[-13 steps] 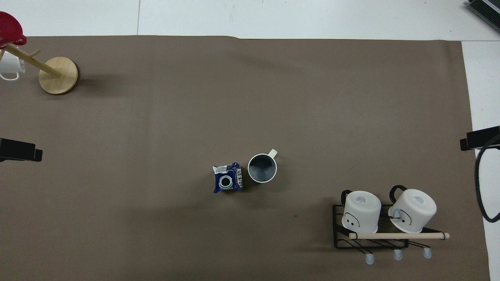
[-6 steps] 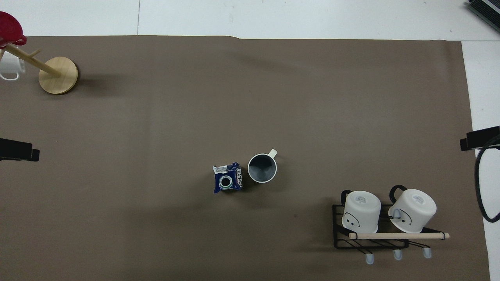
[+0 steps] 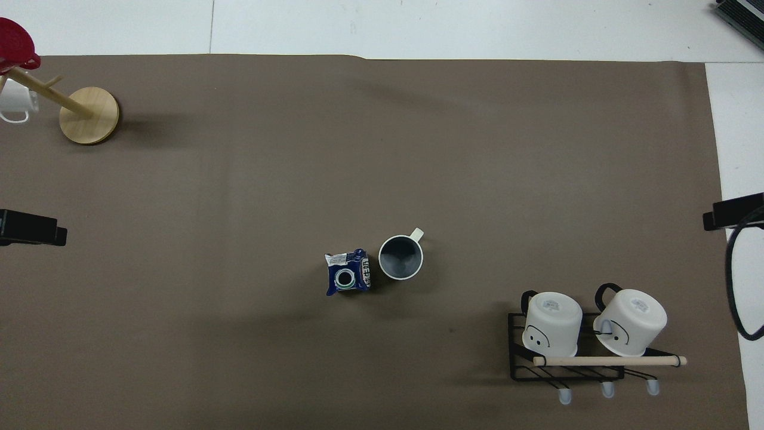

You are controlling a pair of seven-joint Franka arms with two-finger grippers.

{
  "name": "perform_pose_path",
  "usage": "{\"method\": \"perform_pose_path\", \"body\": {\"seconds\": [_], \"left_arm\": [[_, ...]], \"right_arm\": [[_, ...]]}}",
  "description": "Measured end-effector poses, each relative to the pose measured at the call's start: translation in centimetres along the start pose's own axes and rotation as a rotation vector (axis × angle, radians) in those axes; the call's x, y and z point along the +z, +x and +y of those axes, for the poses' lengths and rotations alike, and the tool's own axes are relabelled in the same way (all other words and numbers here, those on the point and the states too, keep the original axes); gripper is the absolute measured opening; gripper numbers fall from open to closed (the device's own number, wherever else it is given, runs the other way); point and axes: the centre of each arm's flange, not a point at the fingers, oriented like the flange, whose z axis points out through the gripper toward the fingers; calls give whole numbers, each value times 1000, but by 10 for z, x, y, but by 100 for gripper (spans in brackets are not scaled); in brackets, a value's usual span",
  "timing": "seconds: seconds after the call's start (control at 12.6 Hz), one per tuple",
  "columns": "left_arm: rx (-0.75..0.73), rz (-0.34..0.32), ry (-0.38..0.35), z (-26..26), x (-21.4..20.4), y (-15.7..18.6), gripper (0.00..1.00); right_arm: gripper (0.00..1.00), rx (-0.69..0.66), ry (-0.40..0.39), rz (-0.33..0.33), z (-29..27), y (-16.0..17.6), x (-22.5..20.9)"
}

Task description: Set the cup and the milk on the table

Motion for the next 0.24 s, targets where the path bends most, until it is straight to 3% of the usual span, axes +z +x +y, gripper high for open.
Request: {"method": "perform_pose_path", "body": {"seconds": [0.24], "left_arm": [[0,3,0,0,-1,0,100]], "right_arm": [[100,0,0,0,0,0,0]]}}
